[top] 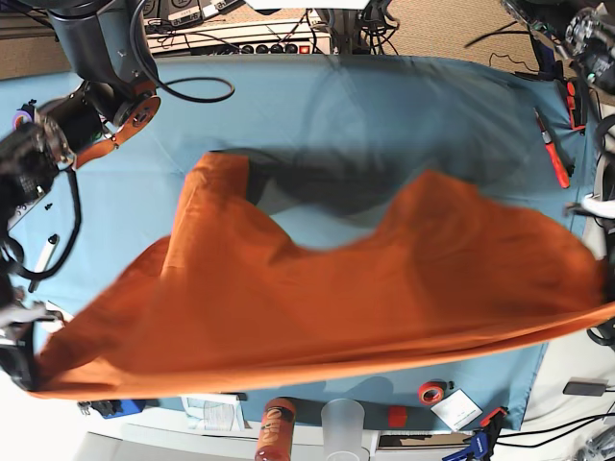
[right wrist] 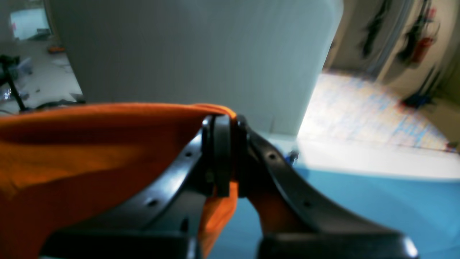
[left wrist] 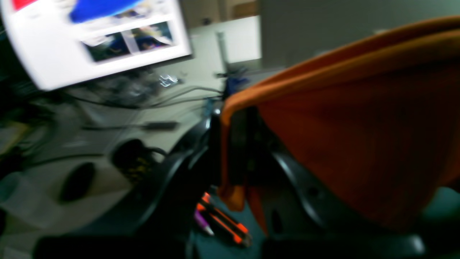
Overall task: Layout the t-shirt on the table in an organized manner, then fold the t-shirt properly
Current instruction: 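Lift the shirt high with both grippers and shake it out, then lay the shirt flat on the table and open both grippers, then grasp the shirt's shoulder corners with both grippers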
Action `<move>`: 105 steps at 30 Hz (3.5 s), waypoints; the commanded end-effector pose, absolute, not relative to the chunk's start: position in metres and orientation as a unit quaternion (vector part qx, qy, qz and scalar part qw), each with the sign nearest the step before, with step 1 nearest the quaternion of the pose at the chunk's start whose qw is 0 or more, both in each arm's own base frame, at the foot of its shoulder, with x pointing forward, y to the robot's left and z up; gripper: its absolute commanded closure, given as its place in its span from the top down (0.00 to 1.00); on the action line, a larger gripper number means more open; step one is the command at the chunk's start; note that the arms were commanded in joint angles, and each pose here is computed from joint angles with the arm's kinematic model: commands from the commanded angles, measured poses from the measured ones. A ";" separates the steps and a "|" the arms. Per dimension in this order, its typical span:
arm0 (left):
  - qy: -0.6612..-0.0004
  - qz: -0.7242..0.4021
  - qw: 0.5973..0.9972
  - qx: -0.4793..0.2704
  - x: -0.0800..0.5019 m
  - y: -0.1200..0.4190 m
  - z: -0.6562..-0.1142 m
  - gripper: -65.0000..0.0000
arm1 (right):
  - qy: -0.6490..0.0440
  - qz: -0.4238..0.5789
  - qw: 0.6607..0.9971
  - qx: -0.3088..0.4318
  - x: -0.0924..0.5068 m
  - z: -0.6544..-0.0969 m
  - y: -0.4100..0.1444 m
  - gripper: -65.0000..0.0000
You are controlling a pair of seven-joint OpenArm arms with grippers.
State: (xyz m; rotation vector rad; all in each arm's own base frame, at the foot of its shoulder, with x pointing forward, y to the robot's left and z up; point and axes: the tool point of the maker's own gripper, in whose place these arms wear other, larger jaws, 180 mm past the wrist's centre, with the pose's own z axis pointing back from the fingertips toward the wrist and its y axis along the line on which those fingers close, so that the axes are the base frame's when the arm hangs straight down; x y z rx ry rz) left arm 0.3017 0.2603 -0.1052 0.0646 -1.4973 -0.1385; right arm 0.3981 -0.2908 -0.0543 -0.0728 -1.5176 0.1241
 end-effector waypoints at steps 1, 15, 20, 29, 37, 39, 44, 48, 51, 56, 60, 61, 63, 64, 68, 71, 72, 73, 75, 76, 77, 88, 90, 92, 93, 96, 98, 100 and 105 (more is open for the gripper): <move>-0.684 -0.063 0.726 0.040 0.309 0.263 -0.103 0.00 | -0.702 0.045 0.709 -0.048 0.403 -0.040 -0.300 0.00; -0.620 -0.107 0.777 -0.027 0.461 0.209 -0.191 0.00 | -0.602 0.055 0.796 -0.024 0.512 -0.135 -0.313 0.00; -0.604 -0.145 0.783 -0.039 0.513 0.183 -0.202 0.00 | -0.592 0.030 0.805 0.001 0.541 -0.145 -0.319 0.00; -0.600 -0.132 0.789 -0.019 0.542 0.176 -0.192 0.60 | -0.615 0.024 0.788 0.014 0.553 -0.121 -0.318 0.36; -0.530 -0.131 0.838 -0.013 0.531 0.181 -0.220 0.59 | -0.608 0.022 0.794 0.018 0.551 -0.117 -0.317 0.36; -0.513 -0.132 0.848 -0.014 0.528 0.181 -0.225 0.59 | -0.601 0.024 0.799 0.028 0.547 -0.113 -0.313 0.36; -0.474 -0.136 0.869 -0.030 0.514 0.173 -0.231 0.59 | -0.607 0.044 0.793 0.009 0.529 -0.089 -0.308 0.36; -0.464 -0.147 0.873 -0.025 0.495 0.171 -0.227 0.55 | -0.612 0.068 0.788 -0.031 0.506 -0.086 -0.304 0.36; -0.476 -0.130 0.869 -0.028 0.475 0.175 -0.217 0.54 | -0.604 0.088 0.791 -0.042 0.485 -0.098 -0.294 0.36; -0.484 -0.098 0.869 -0.019 0.439 0.198 -0.222 0.54 | -0.577 0.106 0.809 -0.035 0.449 -0.128 -0.279 0.36; -0.471 -0.060 0.879 -0.040 0.413 0.215 -0.244 0.54 | -0.571 0.084 0.816 -0.022 0.423 -0.143 -0.290 0.36; -0.469 -0.057 0.880 -0.044 0.407 0.218 -0.249 0.54 | -0.569 0.075 0.818 -0.018 0.417 -0.146 -0.294 0.36; -0.464 -0.057 0.882 -0.054 0.394 0.223 -0.255 0.54 | -0.558 0.056 0.828 -0.007 0.405 -0.157 -0.303 0.36; -0.462 -0.055 0.883 -0.060 0.388 0.225 -0.257 0.54 | -0.550 0.047 0.834 0.000 0.399 -0.163 -0.307 0.36; -0.463 -0.066 0.882 -0.056 0.363 0.240 -0.257 0.54 | -0.516 0.013 0.856 0.019 0.371 -0.196 -0.323 0.36; -0.451 -0.071 0.890 -0.018 0.343 0.263 -0.259 0.54 | -0.480 -0.009 0.877 0.015 0.347 -0.225 -0.334 0.36; -0.445 -0.072 0.893 -0.005 0.336 0.273 -0.260 0.54 | -0.465 -0.013 0.885 0.014 0.339 -0.236 -0.336 0.36; -0.440 -0.072 0.895 0.008 0.329 0.282 -0.259 0.54 | -0.449 -0.015 0.893 0.014 0.331 -0.246 -0.336 0.36; -0.430 -0.070 0.899 0.032 0.318 0.301 -0.259 0.54 | -0.423 -0.015 0.906 0.016 0.317 -0.265 -0.335 0.36; -0.425 -0.068 0.902 0.043 0.313 0.310 -0.258 0.54 | -0.414 -0.015 0.910 0.020 0.311 -0.272 -0.333 0.36; -0.421 -0.066 0.903 0.054 0.308 0.319 -0.257 0.54 | -0.405 -0.015 0.914 0.027 0.305 -0.280 -0.330 0.36; -0.393 -0.066 0.911 0.108 0.284 0.359 -0.251 0.54 | -0.359 -0.040 0.911 0.200 0.249 -0.345 -0.244 0.36; -0.393 -0.066 0.911 0.108 0.284 0.359 -0.251 0.54 | -0.366 -0.035 0.902 0.225 0.245 -0.350 -0.225 0.36; -0.394 -0.066 0.910 0.108 0.285 0.359 -0.250 0.54 | -0.381 -0.033 0.892 0.241 0.247 -0.351 -0.212 0.36; -0.394 -0.066 0.910 0.108 0.284 0.359 -0.251 0.54 | -0.388 -0.033 0.887 0.249 0.249 -0.350 -0.206 0.36; -0.395 -0.066 0.910 0.108 0.285 0.359 -0.250 0.54 | -0.393 -0.026 0.882 0.258 0.252 -0.350 -0.195 0.36; -0.399 -0.067 0.908 0.108 0.286 0.359 -0.249 0.54 | -0.394 -0.017 0.885 0.248 0.256 -0.353 -0.192 0.36; -0.401 -0.067 0.907 0.108 0.286 0.359 -0.249 0.54 | -0.390 -0.012 0.890 0.234 0.259 -0.358 -0.189 0.36; -0.403 -0.067 0.906 0.108 0.287 0.358 -0.248 0.54 | -0.374 -0.009 0.901 0.218 0.266 -0.371 -0.176 0.36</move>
